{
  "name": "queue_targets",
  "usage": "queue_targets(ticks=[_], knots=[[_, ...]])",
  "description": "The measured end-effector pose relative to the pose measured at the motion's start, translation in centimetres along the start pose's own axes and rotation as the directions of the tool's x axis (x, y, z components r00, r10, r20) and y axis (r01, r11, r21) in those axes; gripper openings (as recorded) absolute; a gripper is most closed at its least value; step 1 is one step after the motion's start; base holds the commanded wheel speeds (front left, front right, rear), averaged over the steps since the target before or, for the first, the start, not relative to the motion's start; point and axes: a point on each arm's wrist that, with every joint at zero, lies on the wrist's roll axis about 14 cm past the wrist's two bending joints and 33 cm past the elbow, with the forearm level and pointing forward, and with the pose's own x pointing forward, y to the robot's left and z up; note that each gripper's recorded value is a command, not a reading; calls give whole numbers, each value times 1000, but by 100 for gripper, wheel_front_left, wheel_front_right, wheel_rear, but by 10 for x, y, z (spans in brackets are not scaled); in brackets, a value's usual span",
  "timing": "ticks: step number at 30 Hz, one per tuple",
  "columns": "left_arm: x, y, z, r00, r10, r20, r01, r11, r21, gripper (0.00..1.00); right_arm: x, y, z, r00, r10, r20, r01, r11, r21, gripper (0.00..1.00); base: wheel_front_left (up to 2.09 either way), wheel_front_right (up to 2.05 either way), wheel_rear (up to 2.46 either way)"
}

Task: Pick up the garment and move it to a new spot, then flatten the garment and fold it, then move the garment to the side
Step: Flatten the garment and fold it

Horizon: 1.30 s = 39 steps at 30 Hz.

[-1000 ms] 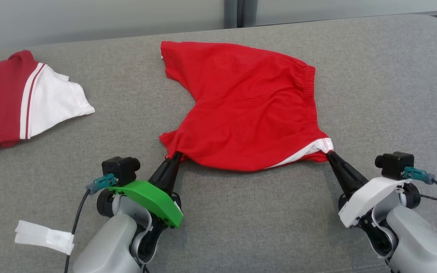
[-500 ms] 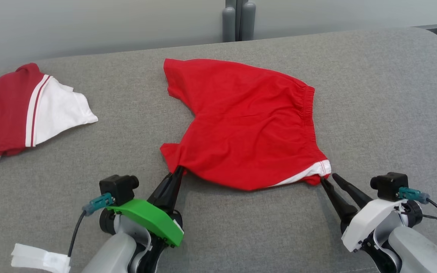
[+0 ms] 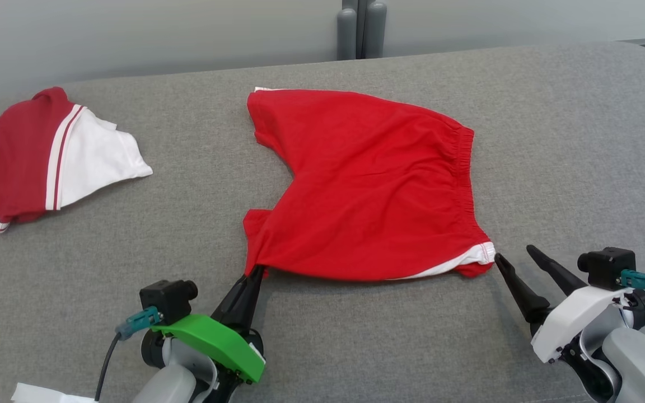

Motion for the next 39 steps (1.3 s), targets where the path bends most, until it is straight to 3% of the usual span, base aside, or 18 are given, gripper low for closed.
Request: queue_targets(ticks=[10, 25, 27, 29, 30, 36, 37, 38, 39], knots=[[-5, 11, 1, 999, 36, 9, -36, 999, -8, 0, 17, 4, -8, 999, 29, -43, -28, 999, 17, 100, 0, 0, 0], [-11, 19, 5, 998, 65, 24, -65, 998, -13, 0, 26, 37, -27, 981, 142, -132, -140, 990, 24, 100, 0, 0, 0], [-11, 19, 5, 998, 64, 24, -64, 998, -12, 0, 25, 40, -30, 978, 153, -142, -152, 988, 17, 87, 0, 0, 0], [-11, 19, 5, 998, 63, 25, -63, 998, -11, 0, 24, 41, -29, 976, 162, -145, -163, 987, 3, 66, 0, 0, 0], [-11, 19, 5, 998, 63, 25, -63, 998, -11, 0, 25, 40, -27, 975, 167, -144, -170, 985, -9, 51, 0, 0, 0], [-10, 19, 5, 997, 67, 25, -67, 998, -10, 0, 27, 44, -20, 970, 196, -141, -206, 977, -58, 25, 0, 0, 0], [-10, 19, 5, 997, 67, 24, -67, 998, -10, 0, 27, 44, -19, 969, 200, -141, -212, 975, -72, 17, 0, 0, 0], [-10, 19, 5, 998, 66, 24, -66, 998, -10, 0, 28, 43, -17, 970, 202, -137, -214, 973, -82, 0, 0, 0, 0], [-9, 19, 6, 998, 66, 25, -65, 998, -10, 0, 28, 42, -13, 971, 202, -130, -214, 973, -87, 0, 0, 0, 0]])
